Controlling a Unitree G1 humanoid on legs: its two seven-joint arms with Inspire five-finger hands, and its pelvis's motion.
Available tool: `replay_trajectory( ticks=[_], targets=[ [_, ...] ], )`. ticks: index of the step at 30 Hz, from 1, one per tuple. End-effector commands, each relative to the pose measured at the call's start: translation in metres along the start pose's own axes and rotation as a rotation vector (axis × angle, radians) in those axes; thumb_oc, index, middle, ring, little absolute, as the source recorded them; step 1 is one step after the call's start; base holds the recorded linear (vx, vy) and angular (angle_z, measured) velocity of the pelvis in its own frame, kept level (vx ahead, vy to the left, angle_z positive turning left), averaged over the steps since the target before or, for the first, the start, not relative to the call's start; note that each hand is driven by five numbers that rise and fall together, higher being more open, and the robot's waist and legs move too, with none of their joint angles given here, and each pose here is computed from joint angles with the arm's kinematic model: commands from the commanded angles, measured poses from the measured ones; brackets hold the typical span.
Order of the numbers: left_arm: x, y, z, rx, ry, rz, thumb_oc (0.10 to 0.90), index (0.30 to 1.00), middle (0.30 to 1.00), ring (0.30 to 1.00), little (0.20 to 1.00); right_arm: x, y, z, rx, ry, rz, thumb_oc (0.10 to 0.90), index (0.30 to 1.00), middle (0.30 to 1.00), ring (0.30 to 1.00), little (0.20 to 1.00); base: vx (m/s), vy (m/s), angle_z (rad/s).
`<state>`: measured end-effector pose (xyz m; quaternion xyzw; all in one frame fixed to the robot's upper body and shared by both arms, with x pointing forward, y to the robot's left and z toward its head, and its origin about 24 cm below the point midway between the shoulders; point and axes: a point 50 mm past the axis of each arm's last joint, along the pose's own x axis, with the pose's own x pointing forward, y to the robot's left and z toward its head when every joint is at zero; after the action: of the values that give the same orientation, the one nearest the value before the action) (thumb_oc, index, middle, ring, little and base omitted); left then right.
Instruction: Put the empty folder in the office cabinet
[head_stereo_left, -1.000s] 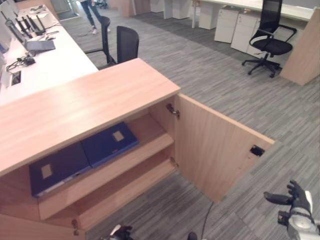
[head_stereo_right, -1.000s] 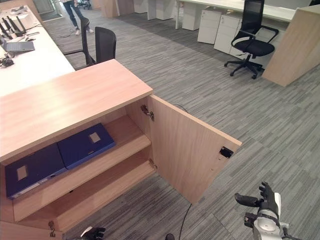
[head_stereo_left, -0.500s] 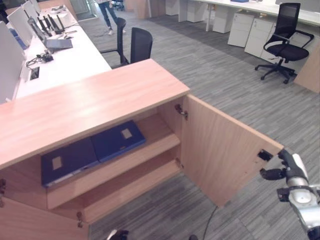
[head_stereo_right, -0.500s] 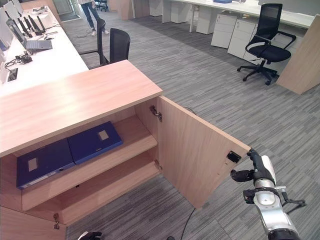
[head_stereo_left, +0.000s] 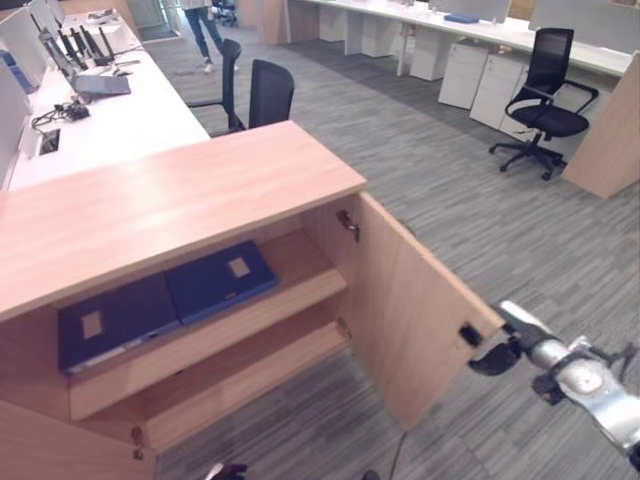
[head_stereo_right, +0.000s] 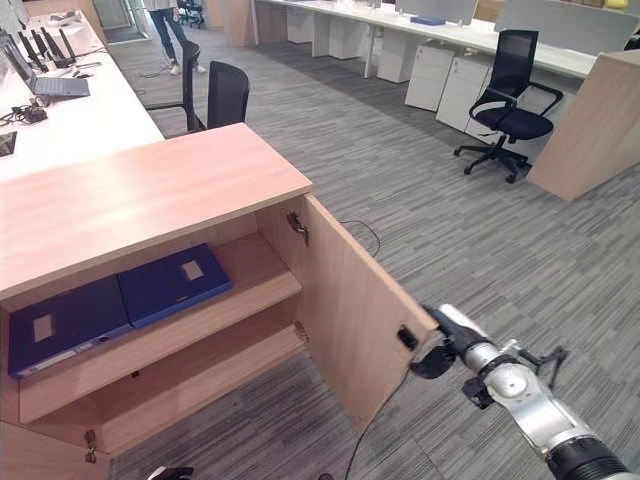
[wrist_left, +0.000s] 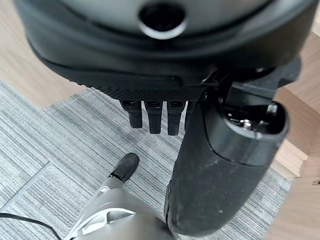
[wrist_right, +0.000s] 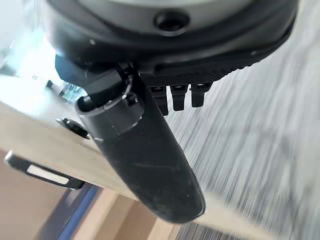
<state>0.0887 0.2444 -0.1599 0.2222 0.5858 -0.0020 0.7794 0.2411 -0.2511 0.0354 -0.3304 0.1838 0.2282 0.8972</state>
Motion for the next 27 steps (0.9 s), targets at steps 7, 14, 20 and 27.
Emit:
replay_trajectory(
  ticks=[7,14,20,27],
  targets=[
    [0.001,0.019,0.001,0.141,0.001,0.027,0.8,0.9,0.9,0.9,0.9,0.018,0.049,0.167,0.333,-0.804,0.383,0.8,0.9,0.9,0.9,0.9,0.0,-0.001,0.01],
    [0.002,0.015,0.015,0.159,-0.041,0.043,0.8,0.9,0.9,0.9,0.9,0.027,0.089,0.205,0.387,-0.887,0.545,0.8,0.9,0.9,0.9,0.9,0.0,-0.013,0.06],
    [0.002,0.015,0.019,0.159,-0.058,0.063,0.8,0.9,0.9,0.9,0.9,0.034,0.108,0.214,0.379,-0.877,0.599,0.8,0.9,0.9,0.9,0.9,0.0,-0.02,0.04],
    [0.003,0.017,0.037,-0.052,-0.103,0.084,0.8,0.9,0.9,0.9,0.9,0.045,0.098,0.193,0.252,-0.786,0.457,0.8,0.9,0.9,0.9,0.9,-0.09,-0.067,0.74]
  ],
)
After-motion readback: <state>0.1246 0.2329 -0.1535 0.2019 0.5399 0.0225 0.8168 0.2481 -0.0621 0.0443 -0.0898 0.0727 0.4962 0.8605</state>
